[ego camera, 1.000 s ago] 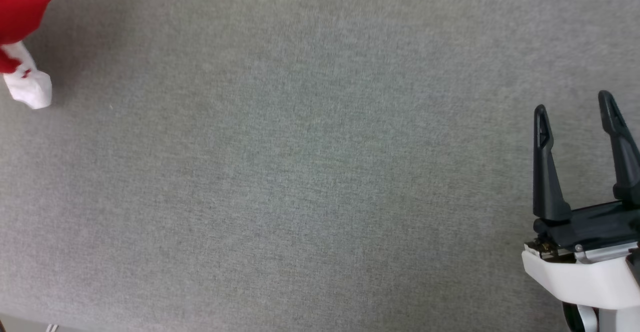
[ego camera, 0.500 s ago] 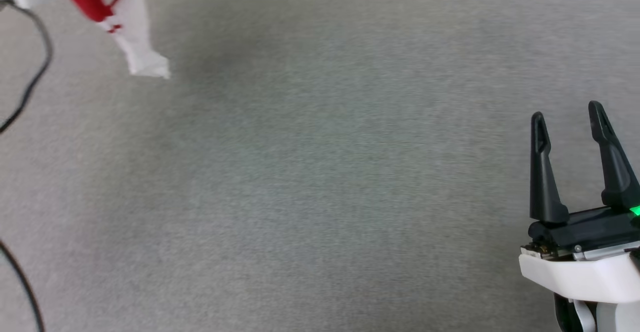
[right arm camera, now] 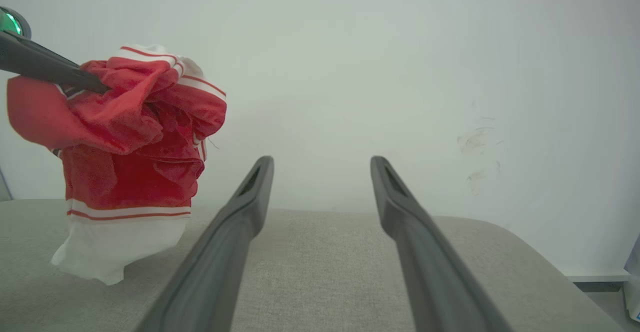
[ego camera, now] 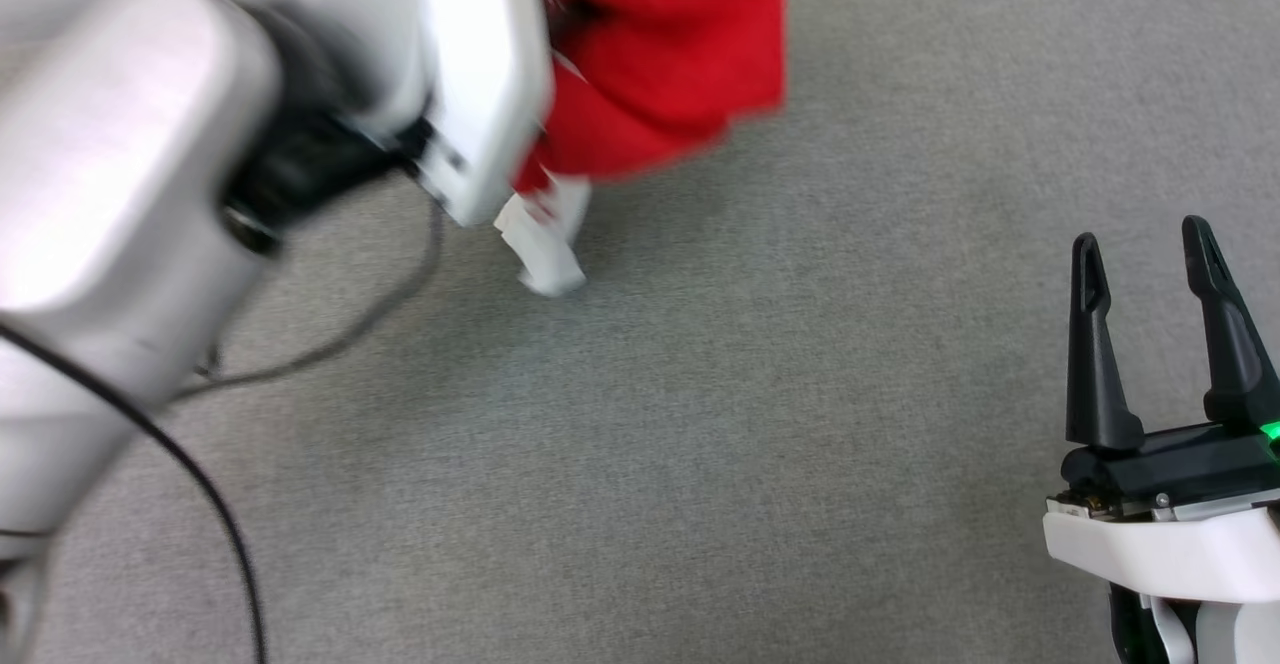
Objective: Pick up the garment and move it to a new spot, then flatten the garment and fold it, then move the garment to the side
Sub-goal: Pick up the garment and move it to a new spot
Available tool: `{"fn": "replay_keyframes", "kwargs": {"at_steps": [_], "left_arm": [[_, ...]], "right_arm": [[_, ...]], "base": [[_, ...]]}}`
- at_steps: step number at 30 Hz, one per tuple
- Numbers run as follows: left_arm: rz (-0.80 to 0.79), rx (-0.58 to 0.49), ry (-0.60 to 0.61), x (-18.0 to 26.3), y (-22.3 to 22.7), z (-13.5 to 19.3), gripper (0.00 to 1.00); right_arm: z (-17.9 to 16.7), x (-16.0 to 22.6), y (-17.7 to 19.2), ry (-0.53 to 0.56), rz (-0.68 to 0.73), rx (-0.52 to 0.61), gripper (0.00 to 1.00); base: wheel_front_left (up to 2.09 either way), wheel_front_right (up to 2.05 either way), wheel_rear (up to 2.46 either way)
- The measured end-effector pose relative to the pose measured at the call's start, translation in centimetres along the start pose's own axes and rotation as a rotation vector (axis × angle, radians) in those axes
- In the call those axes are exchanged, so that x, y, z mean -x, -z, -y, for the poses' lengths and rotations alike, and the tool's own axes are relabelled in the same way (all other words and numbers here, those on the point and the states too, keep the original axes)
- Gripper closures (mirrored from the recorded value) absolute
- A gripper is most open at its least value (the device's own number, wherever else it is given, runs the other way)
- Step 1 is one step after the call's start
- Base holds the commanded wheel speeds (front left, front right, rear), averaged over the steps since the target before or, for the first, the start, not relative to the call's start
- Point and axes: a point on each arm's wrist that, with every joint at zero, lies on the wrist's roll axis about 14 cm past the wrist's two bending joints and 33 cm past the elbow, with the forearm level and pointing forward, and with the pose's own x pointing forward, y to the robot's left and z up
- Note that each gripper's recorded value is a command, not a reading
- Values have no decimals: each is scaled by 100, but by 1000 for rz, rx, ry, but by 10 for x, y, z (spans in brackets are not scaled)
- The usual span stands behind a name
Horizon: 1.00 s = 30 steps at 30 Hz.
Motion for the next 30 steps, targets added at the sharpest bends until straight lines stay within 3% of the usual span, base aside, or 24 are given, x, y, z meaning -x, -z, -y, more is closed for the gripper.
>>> {"fn": "replay_keyframes", "kwargs": {"at_steps": [9,16,23,24,25,30], "left_arm": [[-166,149,237,-75,99,87,100],[-305,219,371,-97,174,162,100],[-285,255,373,-104,184,177,100],[-264,248,362,-105,181,175,56],[-231,239,348,-106,175,172,0],[-17,193,262,-106,128,152,0]], "right_arm": [[12,1,15,31,-43,19,0],[15,1,27,39,-74,29,0],[16,0,29,40,-78,29,0],[15,0,29,39,-78,28,0],[15,0,28,38,-78,27,0],[10,4,18,26,-58,18,0]], "base": [[0,0,0],[0,0,0],[0,0,0],[0,0,0],[0,0,0],[0,0,0]]}}
